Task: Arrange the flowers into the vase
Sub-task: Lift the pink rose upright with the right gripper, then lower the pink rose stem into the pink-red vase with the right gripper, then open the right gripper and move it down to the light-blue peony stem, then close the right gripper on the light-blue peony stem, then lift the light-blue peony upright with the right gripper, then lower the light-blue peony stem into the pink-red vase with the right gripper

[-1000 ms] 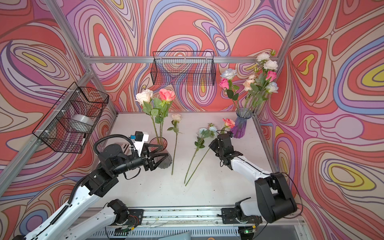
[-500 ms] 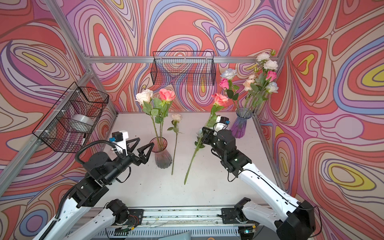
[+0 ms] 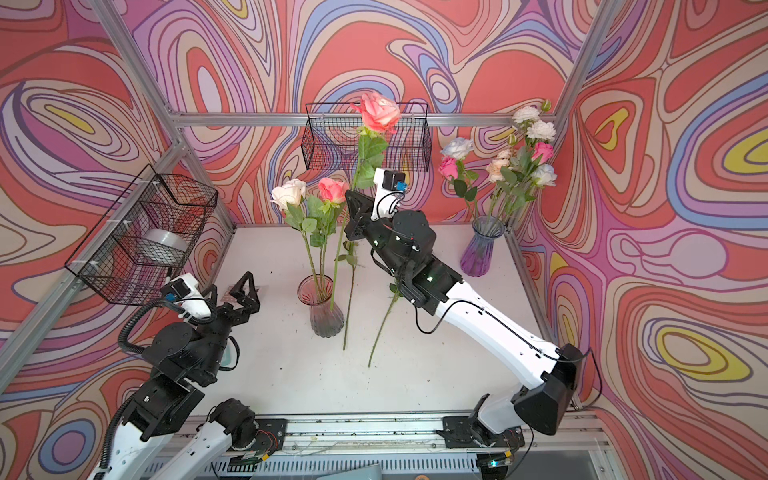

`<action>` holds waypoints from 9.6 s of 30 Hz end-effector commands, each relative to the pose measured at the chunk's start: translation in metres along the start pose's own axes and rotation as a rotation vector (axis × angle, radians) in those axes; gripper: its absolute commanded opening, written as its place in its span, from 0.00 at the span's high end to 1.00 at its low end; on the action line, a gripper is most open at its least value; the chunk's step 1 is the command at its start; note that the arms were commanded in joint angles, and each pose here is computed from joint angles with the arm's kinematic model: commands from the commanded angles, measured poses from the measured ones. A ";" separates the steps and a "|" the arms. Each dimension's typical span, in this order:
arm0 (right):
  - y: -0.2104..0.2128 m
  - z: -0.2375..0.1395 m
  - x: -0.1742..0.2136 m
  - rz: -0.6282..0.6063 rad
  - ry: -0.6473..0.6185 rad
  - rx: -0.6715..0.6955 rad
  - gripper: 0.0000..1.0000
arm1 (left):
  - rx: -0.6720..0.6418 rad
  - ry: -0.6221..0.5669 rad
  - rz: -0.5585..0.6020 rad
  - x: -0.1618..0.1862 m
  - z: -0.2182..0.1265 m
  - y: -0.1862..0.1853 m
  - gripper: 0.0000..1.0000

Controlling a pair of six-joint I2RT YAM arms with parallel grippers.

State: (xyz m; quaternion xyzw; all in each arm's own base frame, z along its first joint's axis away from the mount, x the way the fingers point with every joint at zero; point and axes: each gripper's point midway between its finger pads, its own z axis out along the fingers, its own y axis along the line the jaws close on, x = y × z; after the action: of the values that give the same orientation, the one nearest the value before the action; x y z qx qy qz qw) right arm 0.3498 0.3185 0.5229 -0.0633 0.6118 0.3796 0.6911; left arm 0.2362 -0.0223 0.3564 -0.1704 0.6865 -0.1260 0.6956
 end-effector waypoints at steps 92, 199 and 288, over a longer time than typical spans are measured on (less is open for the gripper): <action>-0.106 -0.134 0.177 -0.099 0.422 0.417 0.76 | 0.599 0.312 -0.051 0.056 0.005 -0.110 0.10; -0.265 -0.149 0.344 0.546 0.660 0.755 1.00 | 1.042 0.714 0.118 0.135 -0.061 -0.197 0.19; 0.040 -0.018 0.235 -0.289 0.225 -0.113 0.92 | 0.031 0.038 0.033 0.017 0.001 -0.011 0.04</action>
State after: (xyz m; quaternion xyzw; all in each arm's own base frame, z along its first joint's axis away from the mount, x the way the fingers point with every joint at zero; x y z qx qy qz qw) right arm 0.3041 0.4384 0.3342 -0.2213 0.6364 0.3073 0.6720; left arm 0.2377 -0.0379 0.3428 -0.1446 0.6999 -0.1220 0.6887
